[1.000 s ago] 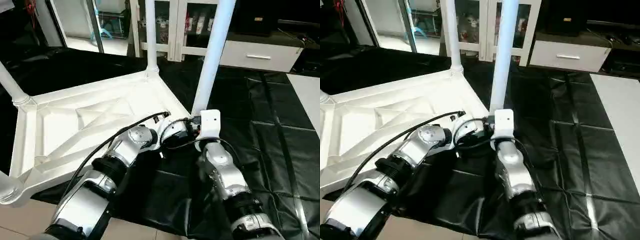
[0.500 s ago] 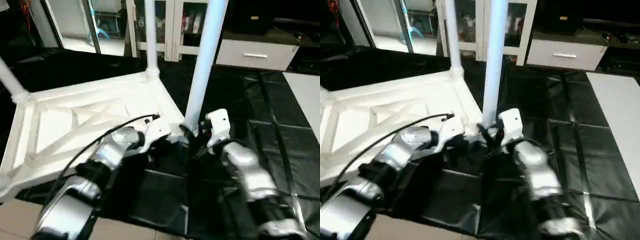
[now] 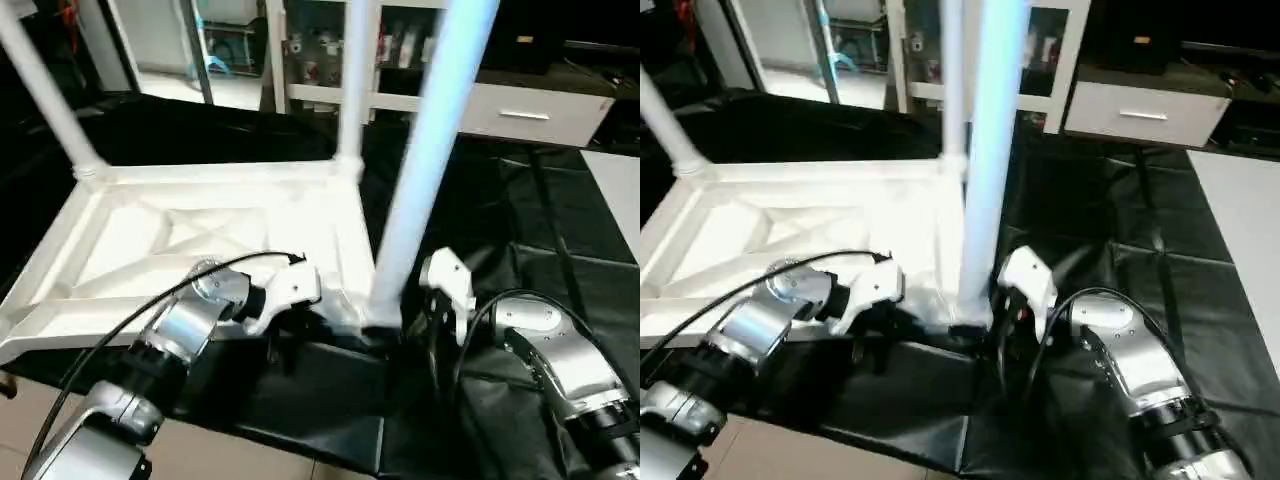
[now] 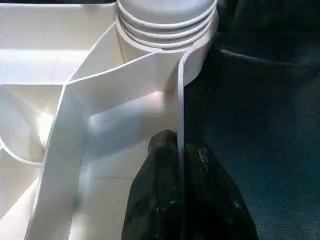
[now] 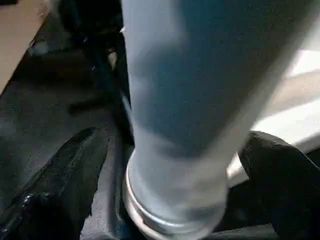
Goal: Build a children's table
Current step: Rotate leg to tighten
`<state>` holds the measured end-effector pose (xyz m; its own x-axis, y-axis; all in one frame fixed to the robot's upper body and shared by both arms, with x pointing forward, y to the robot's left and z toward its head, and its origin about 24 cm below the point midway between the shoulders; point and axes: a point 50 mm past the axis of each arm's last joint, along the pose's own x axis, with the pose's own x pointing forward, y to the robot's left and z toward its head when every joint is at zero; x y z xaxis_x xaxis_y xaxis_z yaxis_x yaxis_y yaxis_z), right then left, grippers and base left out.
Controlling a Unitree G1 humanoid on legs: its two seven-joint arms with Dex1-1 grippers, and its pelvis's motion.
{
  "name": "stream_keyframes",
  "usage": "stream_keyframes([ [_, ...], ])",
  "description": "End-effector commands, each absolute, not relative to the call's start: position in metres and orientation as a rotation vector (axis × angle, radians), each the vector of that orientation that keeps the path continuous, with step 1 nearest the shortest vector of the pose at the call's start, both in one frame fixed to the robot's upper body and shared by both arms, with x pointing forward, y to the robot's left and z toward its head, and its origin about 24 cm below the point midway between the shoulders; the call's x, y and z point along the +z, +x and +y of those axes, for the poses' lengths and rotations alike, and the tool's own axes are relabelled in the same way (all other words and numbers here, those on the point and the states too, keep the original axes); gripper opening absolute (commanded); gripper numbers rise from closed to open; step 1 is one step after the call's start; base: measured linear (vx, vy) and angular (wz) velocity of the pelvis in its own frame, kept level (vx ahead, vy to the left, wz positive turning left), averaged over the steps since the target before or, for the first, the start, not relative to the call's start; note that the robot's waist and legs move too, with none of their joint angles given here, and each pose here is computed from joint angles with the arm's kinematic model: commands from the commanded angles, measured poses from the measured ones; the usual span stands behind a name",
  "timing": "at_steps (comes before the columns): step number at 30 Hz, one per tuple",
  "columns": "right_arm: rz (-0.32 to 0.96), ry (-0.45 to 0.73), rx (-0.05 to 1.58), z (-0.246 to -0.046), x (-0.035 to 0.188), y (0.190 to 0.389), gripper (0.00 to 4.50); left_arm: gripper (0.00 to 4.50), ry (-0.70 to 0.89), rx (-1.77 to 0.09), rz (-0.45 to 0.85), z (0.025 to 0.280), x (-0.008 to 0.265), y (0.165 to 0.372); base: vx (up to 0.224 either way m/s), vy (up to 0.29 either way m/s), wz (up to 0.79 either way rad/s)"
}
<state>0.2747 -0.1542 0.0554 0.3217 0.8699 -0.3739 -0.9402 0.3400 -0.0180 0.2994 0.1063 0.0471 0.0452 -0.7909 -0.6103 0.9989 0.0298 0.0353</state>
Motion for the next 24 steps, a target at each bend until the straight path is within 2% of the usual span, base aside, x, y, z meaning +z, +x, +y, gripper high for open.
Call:
stream_keyframes([
  [1, 0.334, -0.291, 1.225, -0.1513, 0.0538, 0.2733, 4.45, 0.0, 0.511, -1.549, 0.58, 0.1004, 0.0294, 0.286, 0.0, 0.0, 0.0],
  [7, 0.328, -0.304, 1.228, -0.1477, 0.0513, 0.2742, 4.3, 0.0, 0.51, -1.547, 0.591, 0.1002, 0.0322, 0.2842, 0.0, 0.0, 0.0],
  [9, 0.325, -0.302, 1.227, -0.1475, 0.0522, 0.2748, 4.02, 0.0, 0.511, -1.546, 0.593, 0.1007, 0.0328, 0.2839, 0.0, 0.0, 0.0],
  [19, 0.324, -0.286, 1.239, -0.1524, 0.0549, 0.2754, 3.37, 0.0, 0.511, -1.541, 0.612, 0.1034, 0.0324, 0.2821, 0.0, 0.0, 0.0],
  [20, 0.326, -0.283, 1.24, -0.1526, 0.0544, 0.2753, 3.14, 0.0, 0.511, -1.541, 0.614, 0.1035, 0.0324, 0.282, 0.0, 0.0, 0.0],
  [24, 0.329, -0.276, 1.243, -0.1524, 0.0529, 0.2747, 2.82, 0.0, 0.513, -1.539, 0.619, 0.104, 0.0323, 0.2818, 0.0, 0.0, 0.0],
])
